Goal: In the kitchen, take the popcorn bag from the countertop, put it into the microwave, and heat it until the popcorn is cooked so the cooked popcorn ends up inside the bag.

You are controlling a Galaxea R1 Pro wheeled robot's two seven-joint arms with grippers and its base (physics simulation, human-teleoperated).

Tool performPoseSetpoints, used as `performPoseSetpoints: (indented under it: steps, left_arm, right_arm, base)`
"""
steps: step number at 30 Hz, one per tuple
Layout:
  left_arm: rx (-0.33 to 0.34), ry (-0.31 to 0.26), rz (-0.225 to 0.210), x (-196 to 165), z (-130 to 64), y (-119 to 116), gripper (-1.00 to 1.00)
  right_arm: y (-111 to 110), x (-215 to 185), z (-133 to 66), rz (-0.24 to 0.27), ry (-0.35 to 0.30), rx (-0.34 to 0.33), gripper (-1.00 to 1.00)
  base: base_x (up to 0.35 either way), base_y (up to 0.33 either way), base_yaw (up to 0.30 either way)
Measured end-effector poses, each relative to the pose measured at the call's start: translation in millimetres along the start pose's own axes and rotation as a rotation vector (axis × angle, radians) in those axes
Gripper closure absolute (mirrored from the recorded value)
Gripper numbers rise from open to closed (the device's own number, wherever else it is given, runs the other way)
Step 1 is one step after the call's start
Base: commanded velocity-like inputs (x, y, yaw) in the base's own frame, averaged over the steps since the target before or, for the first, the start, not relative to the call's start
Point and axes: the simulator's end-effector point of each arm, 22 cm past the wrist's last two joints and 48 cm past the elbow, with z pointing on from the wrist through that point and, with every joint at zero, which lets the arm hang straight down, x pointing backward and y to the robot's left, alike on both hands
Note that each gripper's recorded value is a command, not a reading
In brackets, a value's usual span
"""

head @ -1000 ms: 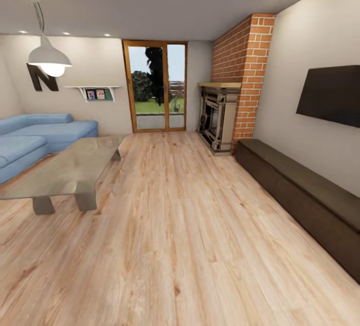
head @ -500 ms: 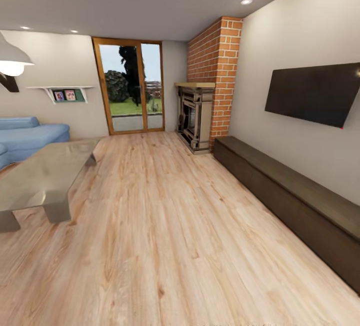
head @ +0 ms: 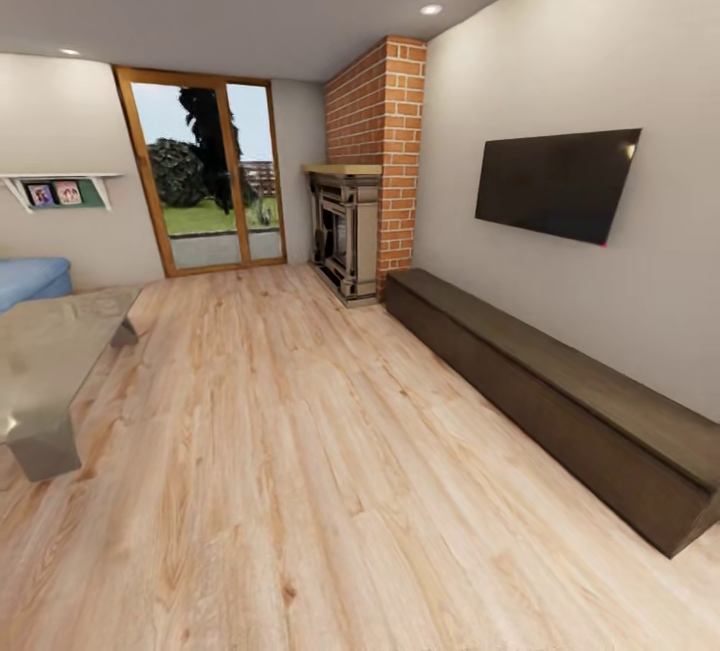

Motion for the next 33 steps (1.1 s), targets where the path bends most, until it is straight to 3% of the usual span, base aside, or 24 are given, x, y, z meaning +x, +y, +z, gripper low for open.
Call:
performPoseSetpoints:
  steps: [33]
  left_arm:
    - [0.0,0.0,0.0,0.0,0.0,0.0,-1.0]
  right_arm:
    - [-0.3,0.0,0.0,0.0,0.0,0.001,-1.0]
  base:
    - [0.0,0.0,-0.297]
